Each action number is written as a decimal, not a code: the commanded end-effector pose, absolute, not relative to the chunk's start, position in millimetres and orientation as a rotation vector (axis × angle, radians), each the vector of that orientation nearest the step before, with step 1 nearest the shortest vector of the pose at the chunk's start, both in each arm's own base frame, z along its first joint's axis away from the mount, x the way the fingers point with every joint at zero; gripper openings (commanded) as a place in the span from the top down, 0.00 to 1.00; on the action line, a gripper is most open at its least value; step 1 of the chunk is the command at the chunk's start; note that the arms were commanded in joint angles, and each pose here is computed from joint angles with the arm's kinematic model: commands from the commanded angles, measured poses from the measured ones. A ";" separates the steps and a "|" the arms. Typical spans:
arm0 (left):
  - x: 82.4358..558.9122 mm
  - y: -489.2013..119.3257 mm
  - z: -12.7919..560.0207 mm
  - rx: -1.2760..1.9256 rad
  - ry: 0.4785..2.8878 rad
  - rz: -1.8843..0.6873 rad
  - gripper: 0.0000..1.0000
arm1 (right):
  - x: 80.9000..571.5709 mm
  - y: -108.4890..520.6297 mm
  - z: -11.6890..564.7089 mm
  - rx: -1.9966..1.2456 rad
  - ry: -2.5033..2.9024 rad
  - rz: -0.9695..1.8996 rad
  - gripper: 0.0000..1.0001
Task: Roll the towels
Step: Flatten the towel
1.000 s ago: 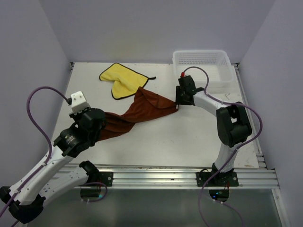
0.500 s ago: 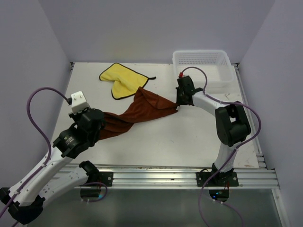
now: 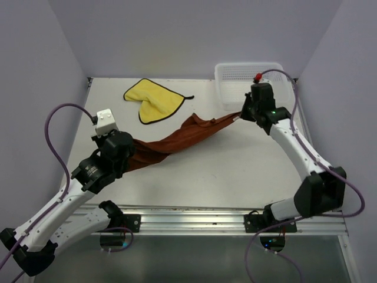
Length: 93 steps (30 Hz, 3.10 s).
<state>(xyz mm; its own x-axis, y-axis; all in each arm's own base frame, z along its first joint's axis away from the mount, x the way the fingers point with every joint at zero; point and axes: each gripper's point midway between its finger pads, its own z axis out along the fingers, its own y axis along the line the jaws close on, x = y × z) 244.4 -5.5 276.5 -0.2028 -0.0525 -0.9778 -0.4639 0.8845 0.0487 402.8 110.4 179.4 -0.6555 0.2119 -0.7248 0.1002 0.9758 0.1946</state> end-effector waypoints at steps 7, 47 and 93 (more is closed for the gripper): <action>255.2 -6.7 322.9 -0.436 1.664 0.397 1.00 | 309.4 28.6 307.8 0.466 2.068 0.132 1.00; 232.5 -10.5 284.4 -0.528 1.747 0.181 1.00 | 239.1 7.1 318.1 1.078 1.940 0.237 1.00; 287.3 1.1 305.9 -0.516 1.700 -0.074 1.00 | 277.3 12.1 332.6 0.925 1.916 0.480 1.00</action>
<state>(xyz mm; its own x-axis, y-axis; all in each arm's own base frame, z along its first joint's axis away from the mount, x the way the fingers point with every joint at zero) 308.2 10.6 302.0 -0.1264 -0.3061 -0.9436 -0.3616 0.9000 -0.2436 315.9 8.3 337.2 -0.2525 0.7878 -0.5618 0.4043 0.6134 0.6784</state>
